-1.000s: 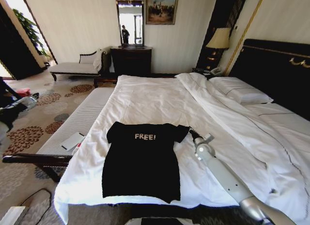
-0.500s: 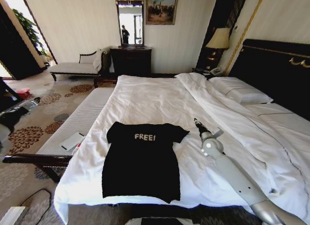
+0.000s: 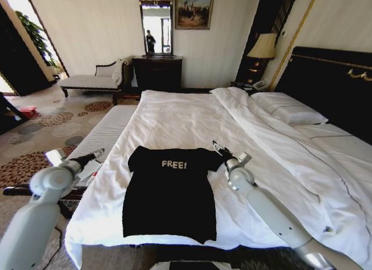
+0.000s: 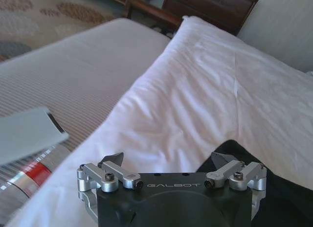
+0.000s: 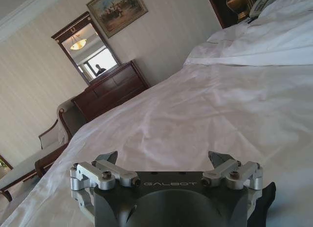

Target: Fold the clothes on the bed.

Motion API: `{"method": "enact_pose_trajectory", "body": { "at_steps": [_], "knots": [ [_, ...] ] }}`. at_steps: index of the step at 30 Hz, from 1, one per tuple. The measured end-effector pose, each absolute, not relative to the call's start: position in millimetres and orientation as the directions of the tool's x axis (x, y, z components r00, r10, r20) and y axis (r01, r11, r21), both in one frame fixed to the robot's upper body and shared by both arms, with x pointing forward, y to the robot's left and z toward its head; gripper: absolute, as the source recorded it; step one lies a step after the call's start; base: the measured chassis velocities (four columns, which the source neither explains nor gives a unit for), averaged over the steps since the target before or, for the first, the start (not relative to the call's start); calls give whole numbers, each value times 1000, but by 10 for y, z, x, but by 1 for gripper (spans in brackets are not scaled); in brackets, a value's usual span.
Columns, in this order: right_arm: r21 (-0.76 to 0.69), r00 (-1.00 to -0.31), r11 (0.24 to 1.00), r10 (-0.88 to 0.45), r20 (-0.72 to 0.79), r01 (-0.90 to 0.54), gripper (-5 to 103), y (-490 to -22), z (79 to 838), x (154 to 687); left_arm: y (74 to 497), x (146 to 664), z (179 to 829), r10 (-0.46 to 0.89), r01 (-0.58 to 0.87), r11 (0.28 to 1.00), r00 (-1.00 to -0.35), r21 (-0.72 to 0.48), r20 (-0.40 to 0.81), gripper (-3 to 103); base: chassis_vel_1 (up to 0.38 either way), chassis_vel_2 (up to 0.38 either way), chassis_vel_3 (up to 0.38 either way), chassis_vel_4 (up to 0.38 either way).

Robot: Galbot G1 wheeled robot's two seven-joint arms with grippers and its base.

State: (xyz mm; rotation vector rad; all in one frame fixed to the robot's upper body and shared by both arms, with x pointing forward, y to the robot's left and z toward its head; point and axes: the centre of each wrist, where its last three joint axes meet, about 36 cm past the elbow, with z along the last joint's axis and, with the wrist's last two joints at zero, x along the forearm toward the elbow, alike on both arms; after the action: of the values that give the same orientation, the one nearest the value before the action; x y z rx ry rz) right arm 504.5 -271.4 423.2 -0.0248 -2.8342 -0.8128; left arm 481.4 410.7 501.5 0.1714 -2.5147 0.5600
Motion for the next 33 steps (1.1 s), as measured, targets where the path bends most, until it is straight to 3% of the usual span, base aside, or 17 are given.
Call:
{"method": "enact_pose_trajectory", "body": {
  "at_steps": [4, 13, 33],
  "knots": [
    [522, -980, 848, -15, 198, 92, 100, -2756, 4210, 5037, 3946, 5152, 4770, 97, -213, 869, -811, -447, 577, 100, 0, 0, 0, 0],
    [511, -975, 848, 25, 219, 137, 100, -2886, 4152, 5006, 3761, 5641, 4454, 192, -197, 824, -785, -531, 589, 100, 0, 0, 0, 0],
    [502, -969, 848, 49, 243, 169, 100, -2914, 4061, 4980, 3990, 5371, 4224, 209, -212, 795, -784, -568, 585, 100, 0, 0, 0, 0]
  ]
}}
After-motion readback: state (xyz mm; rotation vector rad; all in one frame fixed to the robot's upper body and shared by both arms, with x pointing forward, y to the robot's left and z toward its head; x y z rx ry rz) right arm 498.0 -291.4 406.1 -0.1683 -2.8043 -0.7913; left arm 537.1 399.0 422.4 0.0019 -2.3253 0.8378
